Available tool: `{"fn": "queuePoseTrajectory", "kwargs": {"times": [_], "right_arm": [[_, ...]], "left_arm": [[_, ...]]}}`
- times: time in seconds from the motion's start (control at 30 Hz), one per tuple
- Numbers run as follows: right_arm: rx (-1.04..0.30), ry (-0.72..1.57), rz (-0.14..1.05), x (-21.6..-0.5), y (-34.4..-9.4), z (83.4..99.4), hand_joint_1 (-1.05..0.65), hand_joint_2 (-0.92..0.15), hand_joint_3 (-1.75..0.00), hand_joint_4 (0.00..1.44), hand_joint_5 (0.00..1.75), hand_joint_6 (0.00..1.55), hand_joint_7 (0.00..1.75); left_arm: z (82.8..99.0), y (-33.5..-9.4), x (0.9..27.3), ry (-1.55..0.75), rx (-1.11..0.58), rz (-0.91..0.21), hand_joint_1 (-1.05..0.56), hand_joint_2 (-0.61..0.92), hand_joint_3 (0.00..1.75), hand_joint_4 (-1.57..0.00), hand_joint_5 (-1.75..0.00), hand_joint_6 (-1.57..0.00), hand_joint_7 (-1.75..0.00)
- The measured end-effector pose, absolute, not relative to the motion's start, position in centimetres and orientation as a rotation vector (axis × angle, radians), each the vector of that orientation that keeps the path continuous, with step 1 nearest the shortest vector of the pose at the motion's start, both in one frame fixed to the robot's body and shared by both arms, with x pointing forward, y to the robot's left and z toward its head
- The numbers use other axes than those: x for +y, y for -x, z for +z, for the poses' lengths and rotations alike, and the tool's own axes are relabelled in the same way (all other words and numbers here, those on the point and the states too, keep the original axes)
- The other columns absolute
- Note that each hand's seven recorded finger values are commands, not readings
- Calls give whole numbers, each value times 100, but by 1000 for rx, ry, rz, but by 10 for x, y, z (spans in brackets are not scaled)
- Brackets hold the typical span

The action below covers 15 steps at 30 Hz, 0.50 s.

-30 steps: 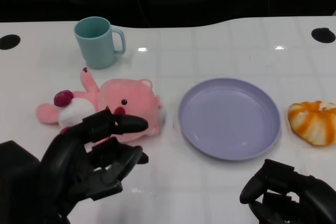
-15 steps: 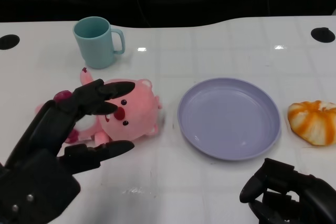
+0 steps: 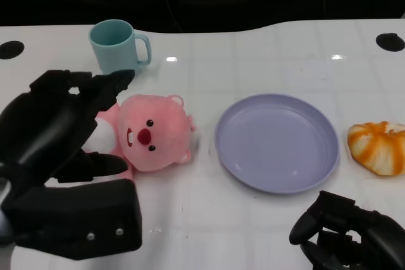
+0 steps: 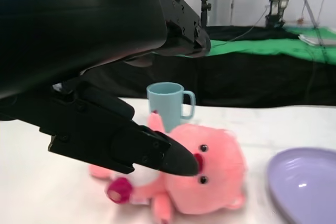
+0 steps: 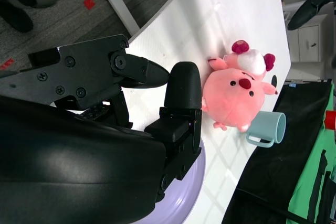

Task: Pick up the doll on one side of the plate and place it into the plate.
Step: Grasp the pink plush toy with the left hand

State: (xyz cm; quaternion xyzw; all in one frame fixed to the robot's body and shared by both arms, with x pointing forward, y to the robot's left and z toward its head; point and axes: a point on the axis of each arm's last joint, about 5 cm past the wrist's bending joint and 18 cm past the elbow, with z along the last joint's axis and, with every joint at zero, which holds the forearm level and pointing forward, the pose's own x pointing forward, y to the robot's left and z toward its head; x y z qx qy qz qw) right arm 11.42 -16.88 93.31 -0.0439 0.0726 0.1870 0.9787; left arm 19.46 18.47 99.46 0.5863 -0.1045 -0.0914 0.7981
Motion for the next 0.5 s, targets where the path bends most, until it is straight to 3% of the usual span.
{"fn": "queuePoseTrajectory", "kwargs": {"times": [0.2, 0.5], "right_arm": [[148, 87, 379, -168, -114, 933, -27, -92, -50, 65, 175, 49, 162], [152, 85, 378, -168, -112, 933, -27, -92, -50, 65, 175, 49, 162]], "left_arm": [[995, -209, 178, -1391, -109, -239, -71, 89, 2, 0, -15, -11, -1], [989, -236, 172, -1442, 39, -288, -69, 83, 1, -1, -18, -15, -2]]}}
